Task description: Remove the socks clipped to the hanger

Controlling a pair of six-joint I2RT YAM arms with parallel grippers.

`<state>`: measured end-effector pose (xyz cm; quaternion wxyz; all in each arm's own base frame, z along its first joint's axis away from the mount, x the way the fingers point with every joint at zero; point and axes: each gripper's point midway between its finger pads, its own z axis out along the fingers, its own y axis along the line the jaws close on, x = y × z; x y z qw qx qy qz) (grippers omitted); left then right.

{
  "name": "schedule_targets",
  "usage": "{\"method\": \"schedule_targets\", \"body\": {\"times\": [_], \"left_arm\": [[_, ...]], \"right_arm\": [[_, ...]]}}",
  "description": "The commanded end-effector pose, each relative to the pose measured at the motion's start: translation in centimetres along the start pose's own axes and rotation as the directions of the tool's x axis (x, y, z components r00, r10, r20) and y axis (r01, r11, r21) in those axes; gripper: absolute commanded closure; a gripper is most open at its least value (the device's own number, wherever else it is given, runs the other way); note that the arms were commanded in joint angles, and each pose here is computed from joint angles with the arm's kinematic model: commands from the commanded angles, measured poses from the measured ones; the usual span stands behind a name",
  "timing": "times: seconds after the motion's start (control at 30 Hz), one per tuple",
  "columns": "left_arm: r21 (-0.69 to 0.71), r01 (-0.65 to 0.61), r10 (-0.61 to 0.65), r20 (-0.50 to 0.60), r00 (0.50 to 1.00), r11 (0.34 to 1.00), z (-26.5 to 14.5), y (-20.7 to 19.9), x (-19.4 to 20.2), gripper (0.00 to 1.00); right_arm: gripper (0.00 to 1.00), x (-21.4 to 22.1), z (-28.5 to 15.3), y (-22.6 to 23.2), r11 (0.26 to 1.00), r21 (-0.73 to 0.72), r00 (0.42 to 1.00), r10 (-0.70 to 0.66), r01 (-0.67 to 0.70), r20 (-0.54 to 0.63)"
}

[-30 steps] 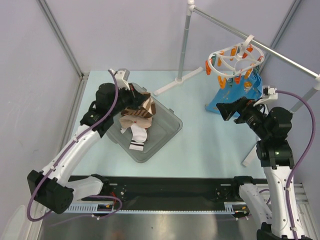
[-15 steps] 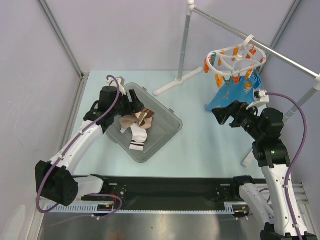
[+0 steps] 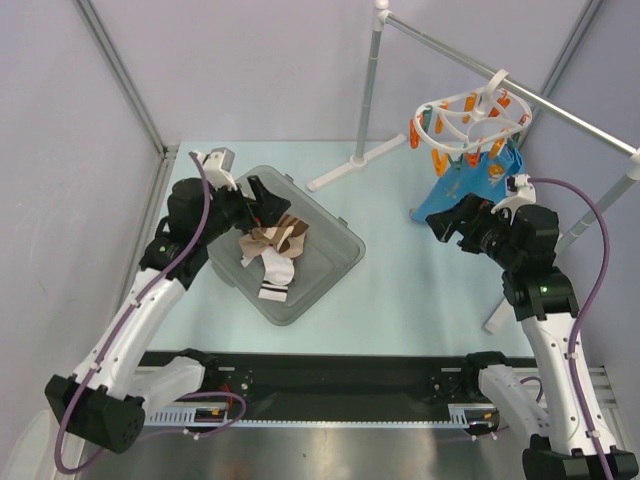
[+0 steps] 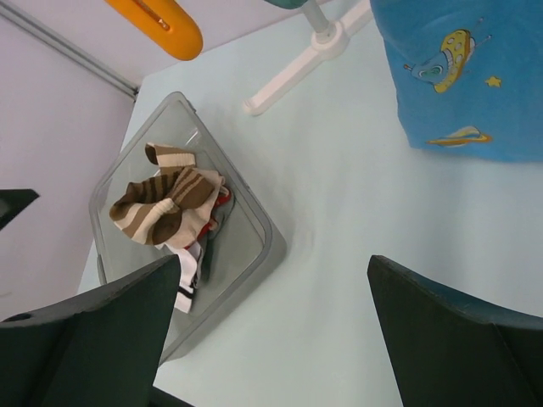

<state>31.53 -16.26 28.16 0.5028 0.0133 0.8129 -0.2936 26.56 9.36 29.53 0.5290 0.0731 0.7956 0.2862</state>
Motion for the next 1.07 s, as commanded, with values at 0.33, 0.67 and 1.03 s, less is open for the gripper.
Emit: {"method": "schedule_targets", "body": {"times": [0.33,0.67,1.03], "left_arm": [[0.423,-0.261,0.171,0.237,0.956,0.868,-7.9,-10.3,-5.2,0.00],[0.433,-0.315,0.191,0.307,0.932,0.845,-10.5,-11.5,-6.4,0.00],[0.424,-0.324,0.193,0.322,0.927,0.846,-10.8,-11.5,-6.5,0.00]], "right_arm": [[0.00,-6.9,-5.2,5.8,0.999,-0.033,0.994,-0.012,0.016,0.104],[0.00,-9.6,-7.2,7.8,0.995,-0.087,0.975,-0.022,0.042,0.220],[0.00,-9.5,-7.1,7.6,0.996,-0.077,0.975,-0.036,0.054,0.221]]}}
